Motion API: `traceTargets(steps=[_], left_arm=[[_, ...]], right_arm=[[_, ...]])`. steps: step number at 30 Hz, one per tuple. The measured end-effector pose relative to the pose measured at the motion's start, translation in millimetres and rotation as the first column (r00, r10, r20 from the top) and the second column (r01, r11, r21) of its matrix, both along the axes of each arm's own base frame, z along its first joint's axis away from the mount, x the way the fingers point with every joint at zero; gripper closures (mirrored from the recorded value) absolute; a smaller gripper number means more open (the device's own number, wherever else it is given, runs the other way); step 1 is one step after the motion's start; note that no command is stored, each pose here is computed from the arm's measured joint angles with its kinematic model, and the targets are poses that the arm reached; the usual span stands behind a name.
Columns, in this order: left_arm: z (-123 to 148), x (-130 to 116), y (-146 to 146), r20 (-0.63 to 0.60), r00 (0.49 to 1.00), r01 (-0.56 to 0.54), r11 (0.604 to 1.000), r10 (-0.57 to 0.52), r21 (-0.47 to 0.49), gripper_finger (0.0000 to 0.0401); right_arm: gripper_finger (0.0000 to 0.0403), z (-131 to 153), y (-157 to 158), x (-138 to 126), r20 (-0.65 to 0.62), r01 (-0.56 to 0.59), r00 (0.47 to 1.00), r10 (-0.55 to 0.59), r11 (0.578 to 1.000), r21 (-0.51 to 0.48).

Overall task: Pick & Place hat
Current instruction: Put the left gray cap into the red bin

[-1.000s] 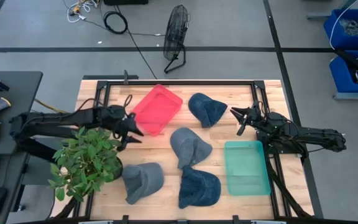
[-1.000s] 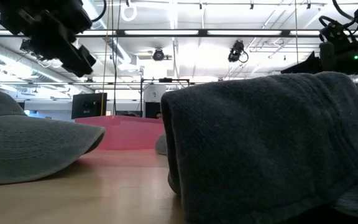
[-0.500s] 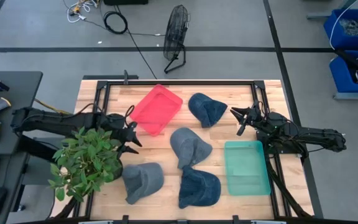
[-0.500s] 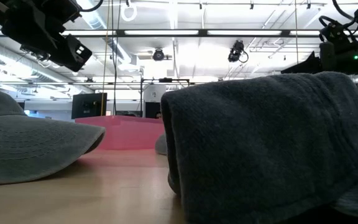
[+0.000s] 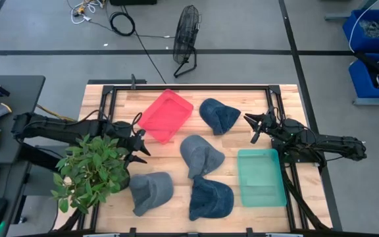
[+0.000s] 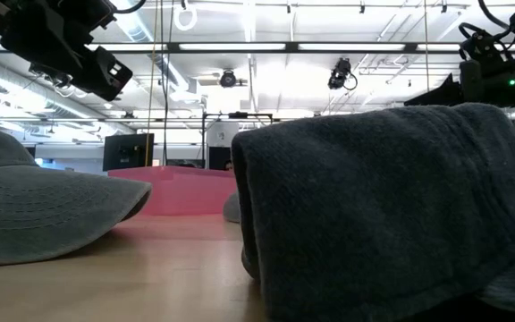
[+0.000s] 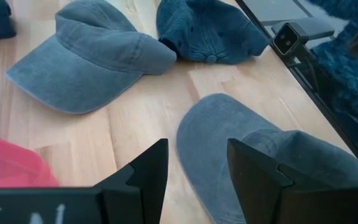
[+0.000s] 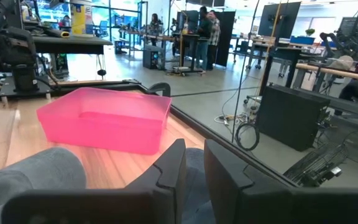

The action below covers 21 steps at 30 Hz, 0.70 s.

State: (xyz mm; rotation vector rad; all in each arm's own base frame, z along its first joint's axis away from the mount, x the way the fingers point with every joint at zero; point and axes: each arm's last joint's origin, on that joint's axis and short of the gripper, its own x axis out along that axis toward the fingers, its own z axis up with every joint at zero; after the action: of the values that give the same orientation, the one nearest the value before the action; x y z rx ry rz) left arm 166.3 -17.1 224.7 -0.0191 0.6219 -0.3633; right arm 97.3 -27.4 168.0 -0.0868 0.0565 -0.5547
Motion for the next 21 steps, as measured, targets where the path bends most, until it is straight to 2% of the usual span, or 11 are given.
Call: traceTargets(steps=[3, 6, 8, 10, 12, 14, 16, 18, 21], left_arm=[[1, 1, 0, 0.011, 1.0, -0.008, 1.0, 0.008, 0.004, 0.0231], [2, 2, 0, 0.032, 0.999, -0.012, 1.0, 0.012, 0.006, 0.0231], [4, 3, 0, 0.049, 0.999, -0.012, 1.0, 0.012, 0.005, 0.0231], [4, 3, 0, 0.05, 0.999, -0.013, 1.0, 0.012, 0.005, 0.0231], [4, 3, 0, 0.048, 0.999, -0.014, 1.0, 0.014, 0.003, 0.0231], [3, 3, 0, 0.039, 0.999, -0.024, 1.0, 0.024, -0.012, 0.0231], [2, 4, 0, 0.019, 0.999, -0.039, 0.999, 0.04, -0.032, 0.0231], [1, 5, 0, 0.009, 0.999, -0.041, 0.999, 0.042, -0.034, 0.0231], [-3, 5, 0, -0.024, 0.999, -0.043, 0.999, 0.042, -0.03, 0.0231]], right_arm=[[0.034, 5, 2, 1, 0.104, -0.069, 0.993, 0.061, 0.995, 0.075], [0.034, 18, 5, 1, 0.285, -0.206, 0.944, 0.169, 0.973, 0.103], [0.034, 32, 8, -1, 0.421, -0.302, 0.871, 0.252, 0.952, 0.055], [0.034, 46, 11, -6, 0.54, -0.369, 0.777, 0.324, 0.929, -0.027], [0.034, 56, 13, -12, 0.624, -0.41, 0.69, 0.367, 0.908, -0.081], [0.034, 62, 13, -16, 0.681, -0.419, 0.63, 0.373, 0.902, -0.107], [0.034, 64, 13, -18, 0.702, -0.394, 0.619, 0.352, 0.913, -0.11], [0.034, 64, 11, -18, 0.713, -0.344, 0.636, 0.295, 0.935, -0.08], [0.034, 59, 7, -16, 0.692, -0.238, 0.701, 0.174, 0.971, -0.003]])
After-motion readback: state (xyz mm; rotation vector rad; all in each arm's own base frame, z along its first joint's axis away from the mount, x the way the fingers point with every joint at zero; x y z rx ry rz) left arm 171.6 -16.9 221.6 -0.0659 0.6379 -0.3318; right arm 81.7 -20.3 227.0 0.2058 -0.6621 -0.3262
